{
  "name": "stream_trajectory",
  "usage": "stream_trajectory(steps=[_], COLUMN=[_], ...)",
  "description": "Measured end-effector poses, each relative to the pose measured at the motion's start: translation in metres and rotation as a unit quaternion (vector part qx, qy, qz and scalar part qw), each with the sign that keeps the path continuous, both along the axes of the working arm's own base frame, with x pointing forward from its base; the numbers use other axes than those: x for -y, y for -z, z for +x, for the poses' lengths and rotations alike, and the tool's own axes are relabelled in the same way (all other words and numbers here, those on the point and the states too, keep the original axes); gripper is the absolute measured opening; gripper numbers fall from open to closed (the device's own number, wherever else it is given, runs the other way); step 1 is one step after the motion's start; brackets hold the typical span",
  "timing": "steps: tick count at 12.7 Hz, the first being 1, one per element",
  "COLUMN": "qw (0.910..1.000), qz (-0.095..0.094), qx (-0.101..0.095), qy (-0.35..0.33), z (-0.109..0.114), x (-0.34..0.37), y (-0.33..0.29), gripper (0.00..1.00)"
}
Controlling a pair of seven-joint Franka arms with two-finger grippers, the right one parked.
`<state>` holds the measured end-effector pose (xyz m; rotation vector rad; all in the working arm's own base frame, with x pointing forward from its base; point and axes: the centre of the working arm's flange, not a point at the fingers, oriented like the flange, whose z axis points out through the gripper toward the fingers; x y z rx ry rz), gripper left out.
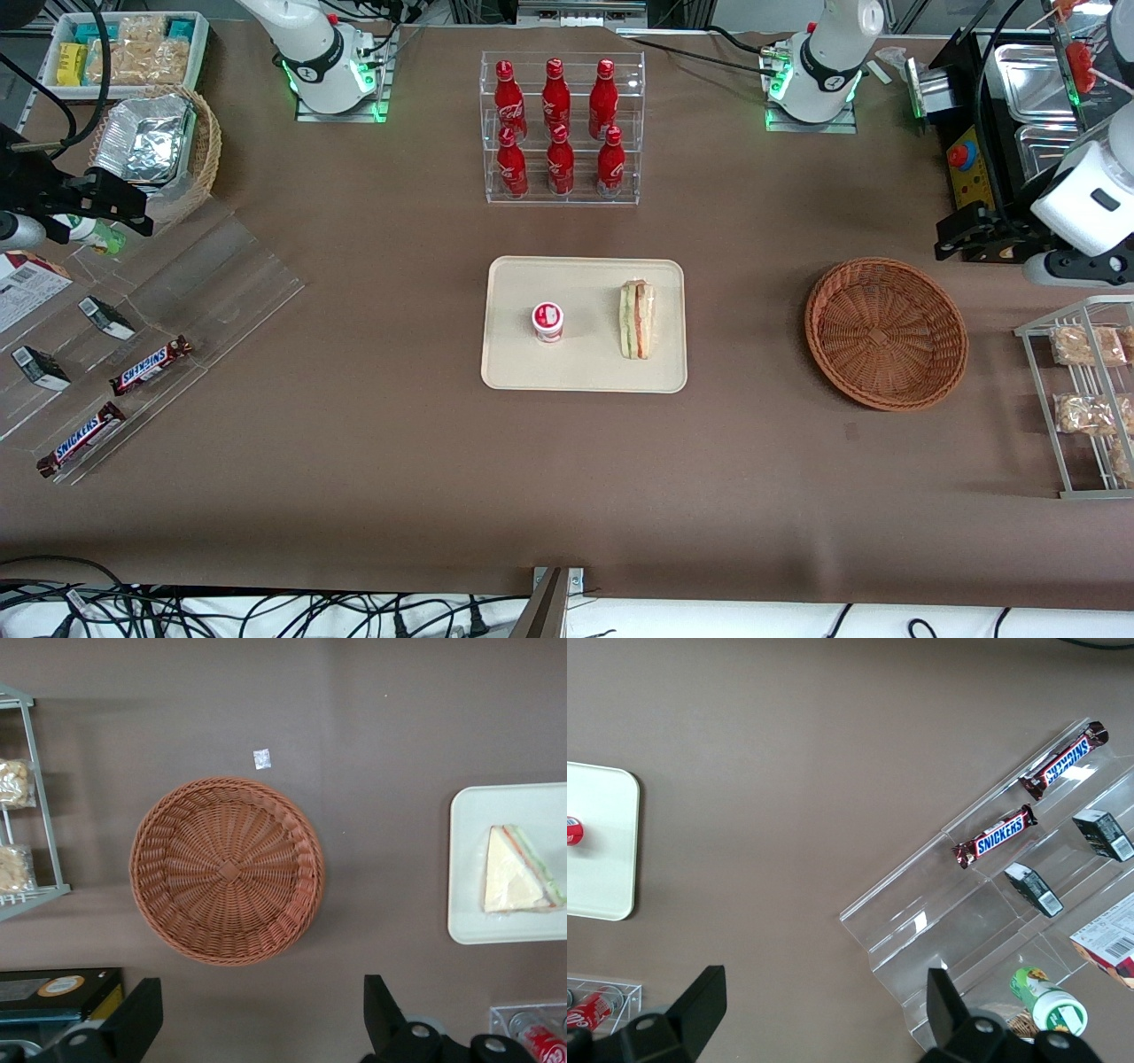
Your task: Place sandwich from basket to tray
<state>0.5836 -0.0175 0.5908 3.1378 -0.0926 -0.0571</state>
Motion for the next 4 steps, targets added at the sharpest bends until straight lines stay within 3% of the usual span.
stream_trajectory(steps=[4], qw=[0.9988], qz=[0.002], qx=[-0.001], qy=[0.049], z=[-0.0048], x=[-0.0103], y=[-0.0020], gripper=[1.00])
